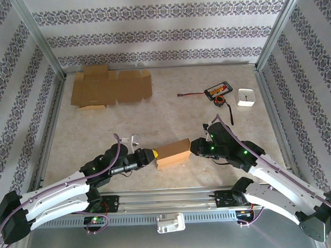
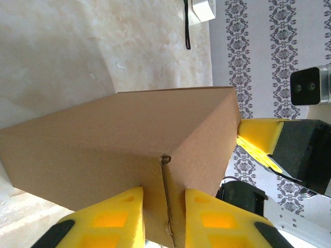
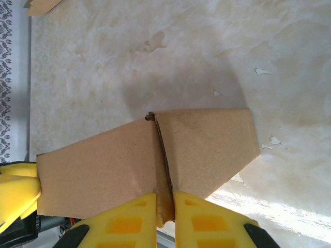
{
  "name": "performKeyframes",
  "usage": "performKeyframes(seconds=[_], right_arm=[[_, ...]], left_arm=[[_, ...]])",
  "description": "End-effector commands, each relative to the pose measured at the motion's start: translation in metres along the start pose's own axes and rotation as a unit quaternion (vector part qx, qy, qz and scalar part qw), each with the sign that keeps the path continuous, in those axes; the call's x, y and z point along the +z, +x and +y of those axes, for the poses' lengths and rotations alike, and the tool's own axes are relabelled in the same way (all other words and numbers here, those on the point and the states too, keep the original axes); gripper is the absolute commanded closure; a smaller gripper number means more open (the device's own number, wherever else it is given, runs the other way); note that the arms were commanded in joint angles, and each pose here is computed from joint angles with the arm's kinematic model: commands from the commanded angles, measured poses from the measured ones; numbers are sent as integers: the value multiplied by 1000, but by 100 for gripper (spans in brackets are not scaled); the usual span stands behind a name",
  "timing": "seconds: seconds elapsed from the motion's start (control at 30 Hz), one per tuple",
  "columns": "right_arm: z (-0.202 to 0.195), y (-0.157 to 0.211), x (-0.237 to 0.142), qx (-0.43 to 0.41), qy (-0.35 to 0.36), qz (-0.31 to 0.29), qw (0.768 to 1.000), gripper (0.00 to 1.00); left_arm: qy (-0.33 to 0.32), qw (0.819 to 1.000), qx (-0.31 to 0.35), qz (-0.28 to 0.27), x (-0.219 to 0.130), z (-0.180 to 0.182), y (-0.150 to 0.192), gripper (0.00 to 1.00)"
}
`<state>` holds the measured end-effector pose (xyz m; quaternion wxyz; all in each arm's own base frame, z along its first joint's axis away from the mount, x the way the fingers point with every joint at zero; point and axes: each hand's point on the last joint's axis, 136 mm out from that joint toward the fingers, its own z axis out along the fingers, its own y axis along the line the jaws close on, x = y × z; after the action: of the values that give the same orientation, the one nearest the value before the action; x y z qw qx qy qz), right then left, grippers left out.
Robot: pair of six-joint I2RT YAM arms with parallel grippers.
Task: Fold the paper box
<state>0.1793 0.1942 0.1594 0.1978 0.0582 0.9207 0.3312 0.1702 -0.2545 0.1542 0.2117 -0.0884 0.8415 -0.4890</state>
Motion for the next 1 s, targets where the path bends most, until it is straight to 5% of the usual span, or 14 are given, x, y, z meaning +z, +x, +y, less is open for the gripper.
performKeyframes(seconds=[0.0, 0.07, 0.13, 0.4, 0.57, 0.7, 0.87, 0.97], right_arm=[[-53, 26, 14, 1, 112, 57, 992, 87], [-65, 29, 20, -13, 134, 63, 989, 88], [-69, 34, 21, -16, 145, 77, 986, 89], [-82, 73, -26, -14, 170, 124, 978, 76], [-78, 61, -70, -14, 161, 73, 984, 52], [-67, 42, -77, -25, 153, 50, 987, 41], [-58, 49, -38, -23, 116, 129, 985, 30], [-51, 59, -7, -17, 74, 167, 983, 29]], left_arm=[[-111, 990, 20, 79, -1, 62, 39, 79], [-143, 986, 2, 84, 5, 90, 47, 90], [-98, 989, -12, 110, 17, 81, 59, 95], [-89, 978, 81, 170, 16, 38, 97, 90], [-104, 968, 164, 160, 5, 30, 103, 70], [-97, 974, 164, 124, 6, 22, 91, 55], [-143, 983, 89, 77, 7, 51, 81, 41], [-117, 990, 72, 40, 14, 50, 73, 32]])
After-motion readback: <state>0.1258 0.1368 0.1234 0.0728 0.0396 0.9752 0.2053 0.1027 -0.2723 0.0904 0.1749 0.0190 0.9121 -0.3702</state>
